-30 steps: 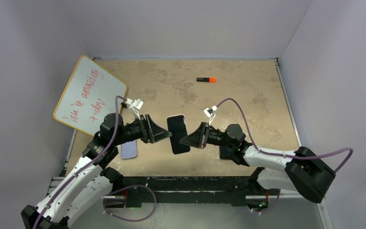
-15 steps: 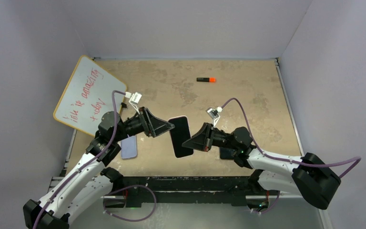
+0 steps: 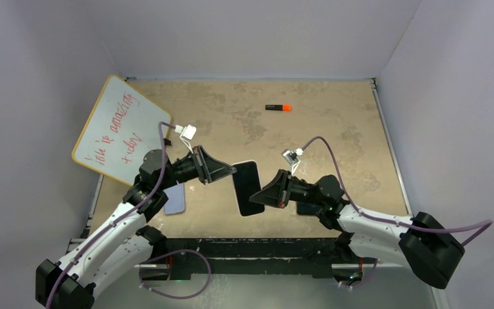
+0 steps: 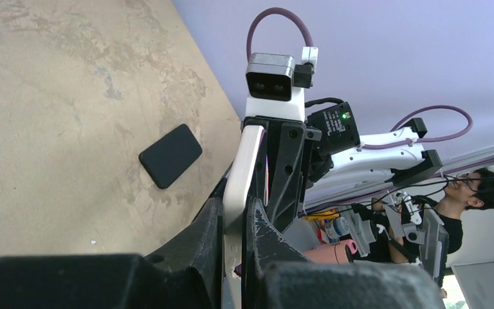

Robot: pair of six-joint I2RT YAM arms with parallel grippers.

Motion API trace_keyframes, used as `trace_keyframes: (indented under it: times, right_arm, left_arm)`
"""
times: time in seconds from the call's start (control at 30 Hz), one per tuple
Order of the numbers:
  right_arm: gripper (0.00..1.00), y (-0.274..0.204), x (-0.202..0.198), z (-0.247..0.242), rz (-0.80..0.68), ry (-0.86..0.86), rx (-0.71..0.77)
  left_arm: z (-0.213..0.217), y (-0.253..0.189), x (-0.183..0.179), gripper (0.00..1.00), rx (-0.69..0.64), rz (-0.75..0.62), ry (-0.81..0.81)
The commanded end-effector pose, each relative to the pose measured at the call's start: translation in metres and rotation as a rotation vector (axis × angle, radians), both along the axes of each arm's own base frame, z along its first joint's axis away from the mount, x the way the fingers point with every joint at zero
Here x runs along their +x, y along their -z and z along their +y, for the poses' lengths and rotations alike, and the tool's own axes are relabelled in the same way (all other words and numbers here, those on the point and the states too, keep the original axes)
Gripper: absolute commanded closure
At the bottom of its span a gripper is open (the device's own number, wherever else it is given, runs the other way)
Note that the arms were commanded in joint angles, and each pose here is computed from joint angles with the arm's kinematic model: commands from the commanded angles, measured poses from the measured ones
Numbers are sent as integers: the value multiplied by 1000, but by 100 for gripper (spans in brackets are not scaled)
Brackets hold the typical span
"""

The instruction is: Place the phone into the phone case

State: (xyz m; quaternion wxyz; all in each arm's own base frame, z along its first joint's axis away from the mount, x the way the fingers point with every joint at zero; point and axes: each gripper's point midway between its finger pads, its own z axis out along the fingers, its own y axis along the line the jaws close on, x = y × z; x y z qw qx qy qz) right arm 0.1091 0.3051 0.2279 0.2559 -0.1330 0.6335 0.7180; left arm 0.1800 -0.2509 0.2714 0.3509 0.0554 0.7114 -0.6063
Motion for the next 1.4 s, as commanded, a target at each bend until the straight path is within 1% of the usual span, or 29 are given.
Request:
trace_keyframes:
  times: [0.0, 0.13, 0.2, 0.27, 0.33, 0.43, 0.7, 0.73, 0.77, 0.8, 0.83, 0.93, 1.03, 1.07, 1.1, 1.17, 1.2, 1.27, 1.3, 1.37]
  right_arm:
    - [94, -19, 2, -4, -73, 40, 45]
    - [66, -26, 8, -4, -89, 76, 36]
    - [55, -30, 11, -4, -86, 89, 38]
    - [48, -32, 12, -5, -85, 97, 47]
    - [46, -35, 14, -6, -83, 115, 54]
    - [48, -37, 21, -4, -83, 141, 44]
    - [49, -54, 33, 3, -104, 171, 35]
    - [55, -55, 36, 2, -121, 191, 27]
    - [75, -57, 39, 1, -135, 214, 22]
    - [92, -58, 41, 0, -146, 226, 13]
    - [100, -57, 43, -1, -150, 240, -3]
    - [100, -50, 49, -3, -168, 276, -48]
    - [100, -42, 53, -3, -171, 291, -105]
    - [100, -42, 52, -3, -166, 286, -104]
    - [100, -44, 51, -3, -156, 280, -92]
    - [100, -53, 50, -4, -122, 283, -52]
    - [100, -59, 51, -5, -128, 296, -41]
    - [100, -69, 51, -8, -126, 308, -18]
    - [100, -73, 51, -10, -123, 318, -5]
    - [100, -77, 52, -13, -119, 337, 11]
  left_arm:
    - [2, -18, 0, 100, 15, -95, -2]
    - [-3, -27, -13, 100, -1, -160, 91]
    - [-6, -26, -19, 100, 2, -160, 141]
    - [-7, -24, -22, 100, 3, -158, 167]
    - [-8, -21, -23, 100, 4, -151, 176]
    - [-9, -20, -27, 100, -4, -152, 207]
    - [-11, -9, -32, 100, -7, -144, 247]
    - [-11, -8, -32, 100, -7, -142, 249]
    - [-11, -8, -32, 100, -7, -142, 249]
    - [-10, -8, -32, 100, -4, -141, 246]
    - [-10, -6, -30, 100, 6, -134, 231]
    - [-7, 2, -21, 100, 49, -108, 169]
    - [-8, 3, -17, 100, 75, -103, 164]
    - [-8, 3, -17, 96, 80, -105, 175]
    - [-9, 3, -19, 88, 87, -106, 191]
    - [-9, 3, -20, 64, 116, -106, 204]
    - [-7, 2, -20, 57, 130, -114, 201]
    - [-5, 2, -24, 46, 135, -128, 207]
    - [-4, 2, -26, 42, 131, -136, 211]
    - [-4, 4, -30, 39, 116, -135, 223]
